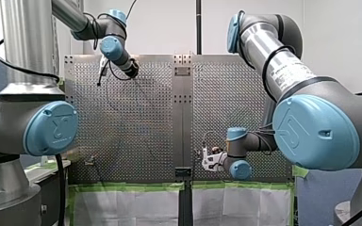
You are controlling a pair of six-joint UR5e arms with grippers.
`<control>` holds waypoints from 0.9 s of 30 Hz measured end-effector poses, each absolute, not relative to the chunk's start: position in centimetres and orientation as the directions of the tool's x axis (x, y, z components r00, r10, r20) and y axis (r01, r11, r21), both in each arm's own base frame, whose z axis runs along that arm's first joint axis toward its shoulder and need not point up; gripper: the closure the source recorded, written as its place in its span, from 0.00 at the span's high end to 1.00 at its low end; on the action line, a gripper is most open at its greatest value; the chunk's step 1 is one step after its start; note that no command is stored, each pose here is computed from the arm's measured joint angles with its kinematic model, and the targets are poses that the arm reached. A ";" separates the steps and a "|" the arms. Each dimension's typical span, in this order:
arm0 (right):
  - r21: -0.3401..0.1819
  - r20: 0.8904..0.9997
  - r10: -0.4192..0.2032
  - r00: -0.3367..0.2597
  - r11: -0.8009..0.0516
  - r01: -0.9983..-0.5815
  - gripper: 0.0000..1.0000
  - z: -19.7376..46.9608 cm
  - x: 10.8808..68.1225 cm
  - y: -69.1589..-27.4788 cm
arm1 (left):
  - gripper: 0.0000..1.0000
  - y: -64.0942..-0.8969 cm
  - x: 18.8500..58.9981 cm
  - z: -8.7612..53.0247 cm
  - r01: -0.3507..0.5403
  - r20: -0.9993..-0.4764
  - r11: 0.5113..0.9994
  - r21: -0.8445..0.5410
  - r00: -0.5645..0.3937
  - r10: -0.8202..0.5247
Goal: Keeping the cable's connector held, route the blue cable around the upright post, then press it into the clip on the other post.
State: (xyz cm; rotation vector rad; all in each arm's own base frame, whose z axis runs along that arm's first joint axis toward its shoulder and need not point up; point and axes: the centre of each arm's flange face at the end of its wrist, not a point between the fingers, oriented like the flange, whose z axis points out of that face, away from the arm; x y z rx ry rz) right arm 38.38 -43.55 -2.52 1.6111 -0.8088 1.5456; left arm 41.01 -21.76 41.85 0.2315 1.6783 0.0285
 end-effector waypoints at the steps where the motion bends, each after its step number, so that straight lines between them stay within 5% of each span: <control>1: 0.090 0.996 0.055 0.072 -0.520 -0.849 0.00 -2.5 38.4 -43.6 | 1.00 -22.1 41.2 41.5 0.135 -0.980 0.978 0.157 -0.102 0.171; 27: 0.091 0.996 0.064 0.068 -0.520 -0.850 0.00 -2.4 38.4 -43.6 | 1.00 -31.8 43.3 35.2 0.162 -0.983 0.972 0.172 -0.044 0.181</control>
